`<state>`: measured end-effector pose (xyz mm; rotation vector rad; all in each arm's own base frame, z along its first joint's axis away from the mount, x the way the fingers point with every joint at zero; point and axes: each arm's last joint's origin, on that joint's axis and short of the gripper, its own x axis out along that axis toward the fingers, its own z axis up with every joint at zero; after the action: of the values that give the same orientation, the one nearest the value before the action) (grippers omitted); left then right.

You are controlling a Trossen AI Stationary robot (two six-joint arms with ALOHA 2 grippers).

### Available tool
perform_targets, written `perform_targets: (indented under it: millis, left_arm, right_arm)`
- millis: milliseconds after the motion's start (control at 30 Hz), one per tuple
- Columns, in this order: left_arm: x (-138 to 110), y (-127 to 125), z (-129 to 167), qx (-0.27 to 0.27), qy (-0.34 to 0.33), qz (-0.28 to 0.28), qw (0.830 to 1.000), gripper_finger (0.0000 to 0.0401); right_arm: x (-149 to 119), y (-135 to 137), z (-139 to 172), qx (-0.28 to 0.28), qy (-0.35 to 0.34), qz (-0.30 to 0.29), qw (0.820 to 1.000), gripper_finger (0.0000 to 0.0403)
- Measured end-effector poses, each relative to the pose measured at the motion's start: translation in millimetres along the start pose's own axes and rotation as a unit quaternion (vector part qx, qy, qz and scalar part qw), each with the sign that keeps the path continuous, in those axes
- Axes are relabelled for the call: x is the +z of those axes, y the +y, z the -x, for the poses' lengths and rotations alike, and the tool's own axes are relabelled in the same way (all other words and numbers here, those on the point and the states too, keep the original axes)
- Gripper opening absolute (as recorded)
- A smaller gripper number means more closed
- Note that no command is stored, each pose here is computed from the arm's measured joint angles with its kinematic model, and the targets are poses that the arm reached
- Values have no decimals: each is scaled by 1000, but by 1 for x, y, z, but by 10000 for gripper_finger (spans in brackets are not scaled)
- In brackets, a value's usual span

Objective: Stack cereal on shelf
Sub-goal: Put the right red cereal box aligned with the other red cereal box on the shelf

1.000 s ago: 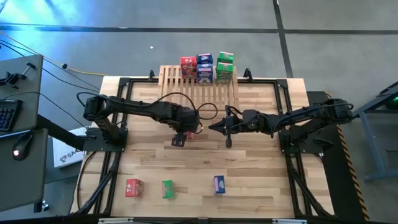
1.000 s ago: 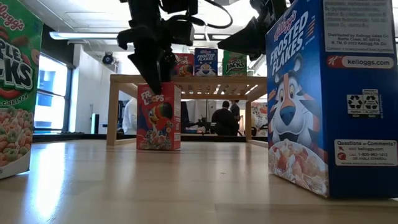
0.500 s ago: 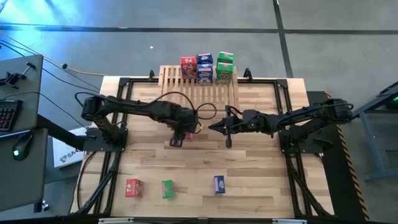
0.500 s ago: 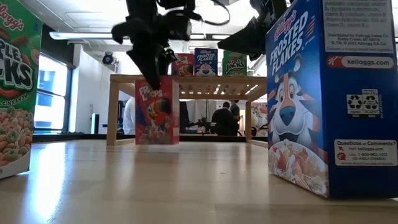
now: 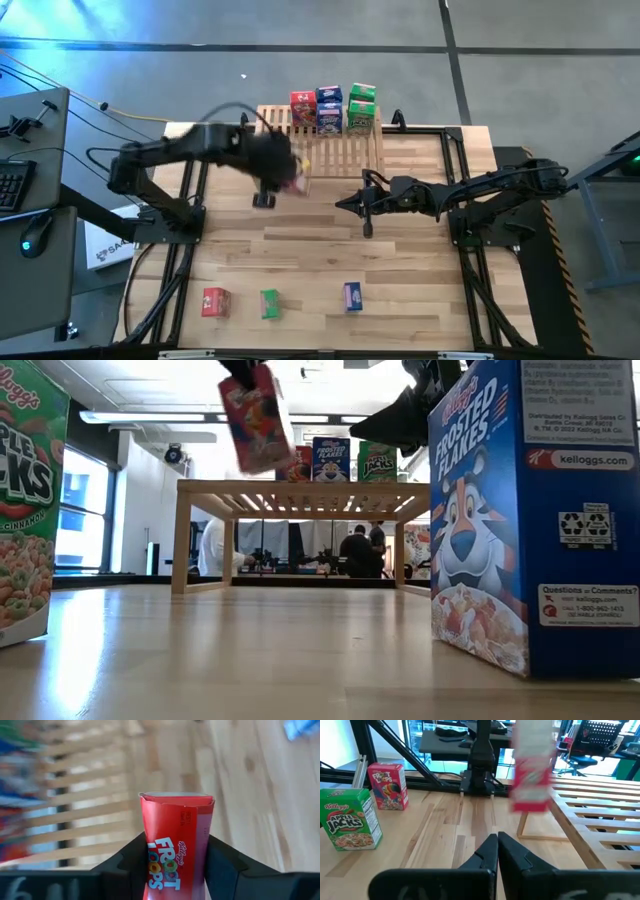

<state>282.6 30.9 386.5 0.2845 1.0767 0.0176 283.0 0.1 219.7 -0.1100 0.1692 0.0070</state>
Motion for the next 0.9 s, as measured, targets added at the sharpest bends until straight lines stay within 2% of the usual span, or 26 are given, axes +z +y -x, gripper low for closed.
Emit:
perform_targets:
  millis: [167, 300, 433, 667, 900]
  left_arm:
    - [-2, 45, 18, 60, -13, 35, 997, 127]
    - [-6, 80, 14, 97, -16, 66, 993, 122]
    - [-14, 102, -1, 105, 11, 76, 992, 122]
    - [-13, 117, -21, 125, 35, 60, 990, 122]
    - [-8, 121, -24, 144, 15, 58, 988, 123]
  right_arm:
    - [0, 0, 0, 3, -2, 0, 1000, 0]
    - [1, 0, 0, 8, -7, -1, 1000, 0]
    - [1, 1, 0, 17, -8, -2, 1000, 0]
    - [1, 1, 0, 19, -8, -2, 1000, 0]
    - [1, 1, 0, 20, -8, -4, 1000, 0]
